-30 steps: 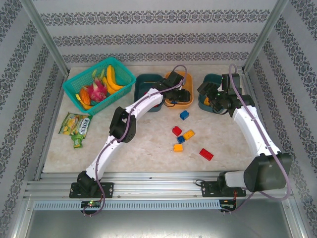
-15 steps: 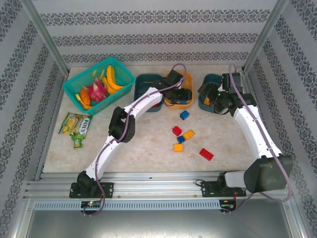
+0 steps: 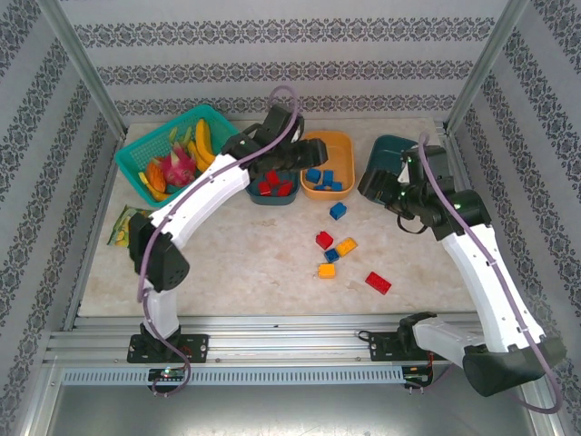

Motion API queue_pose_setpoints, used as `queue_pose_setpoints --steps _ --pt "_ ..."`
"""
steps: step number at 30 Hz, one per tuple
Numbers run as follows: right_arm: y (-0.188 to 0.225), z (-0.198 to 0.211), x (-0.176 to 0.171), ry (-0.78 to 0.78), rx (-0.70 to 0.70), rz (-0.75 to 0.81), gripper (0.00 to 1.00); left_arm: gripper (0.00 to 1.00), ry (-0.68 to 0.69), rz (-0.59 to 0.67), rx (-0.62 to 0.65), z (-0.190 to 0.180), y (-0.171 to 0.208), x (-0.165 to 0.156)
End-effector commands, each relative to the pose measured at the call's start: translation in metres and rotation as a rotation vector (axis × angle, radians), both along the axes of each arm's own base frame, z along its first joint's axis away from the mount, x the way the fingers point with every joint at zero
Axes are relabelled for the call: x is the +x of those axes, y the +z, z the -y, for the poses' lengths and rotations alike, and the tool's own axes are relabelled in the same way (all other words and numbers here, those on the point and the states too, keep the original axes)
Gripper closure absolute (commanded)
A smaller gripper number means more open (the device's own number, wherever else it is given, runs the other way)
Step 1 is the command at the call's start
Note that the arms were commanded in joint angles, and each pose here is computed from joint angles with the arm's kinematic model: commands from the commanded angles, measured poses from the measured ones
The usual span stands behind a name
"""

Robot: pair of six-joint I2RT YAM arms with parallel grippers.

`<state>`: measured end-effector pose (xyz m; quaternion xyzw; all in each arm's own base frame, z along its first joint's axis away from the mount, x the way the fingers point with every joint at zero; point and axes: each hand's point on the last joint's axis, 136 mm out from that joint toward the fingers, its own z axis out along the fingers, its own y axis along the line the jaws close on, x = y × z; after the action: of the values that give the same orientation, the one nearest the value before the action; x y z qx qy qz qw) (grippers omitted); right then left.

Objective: Sort the legos into containers by color

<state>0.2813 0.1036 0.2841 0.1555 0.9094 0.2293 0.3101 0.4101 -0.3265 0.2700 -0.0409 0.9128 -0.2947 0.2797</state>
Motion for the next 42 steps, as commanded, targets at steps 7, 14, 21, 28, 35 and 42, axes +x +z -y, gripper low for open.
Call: queue_pose_setpoints --steps 7,14,21,28,35,42 --pt "-0.036 -0.034 -0.06 0.213 -0.057 -0.088 0.23 0.29 0.223 -0.285 0.003 -0.044 -0.083 -0.085" --pt "-0.078 -0.044 -0.086 0.258 -0.07 -0.154 0.23 0.23 0.319 -0.447 -0.04 -0.02 -0.127 -0.112" --pt "-0.087 -0.04 -0.099 0.245 -0.047 -0.156 0.23 0.16 0.409 -0.568 -0.083 0.027 -0.157 -0.112" --pt "-0.085 -0.032 -0.107 0.224 -0.038 -0.136 0.23 0.16 0.433 -0.611 -0.049 0.06 -0.181 -0.094" --pt "-0.085 -0.025 -0.111 0.203 -0.034 -0.117 0.23 0.21 0.473 -0.674 0.015 0.07 -0.214 -0.091" --pt "-0.086 -0.004 -0.108 0.112 -0.102 -0.11 0.23 0.36 0.49 -0.696 0.071 0.074 -0.231 -0.088"
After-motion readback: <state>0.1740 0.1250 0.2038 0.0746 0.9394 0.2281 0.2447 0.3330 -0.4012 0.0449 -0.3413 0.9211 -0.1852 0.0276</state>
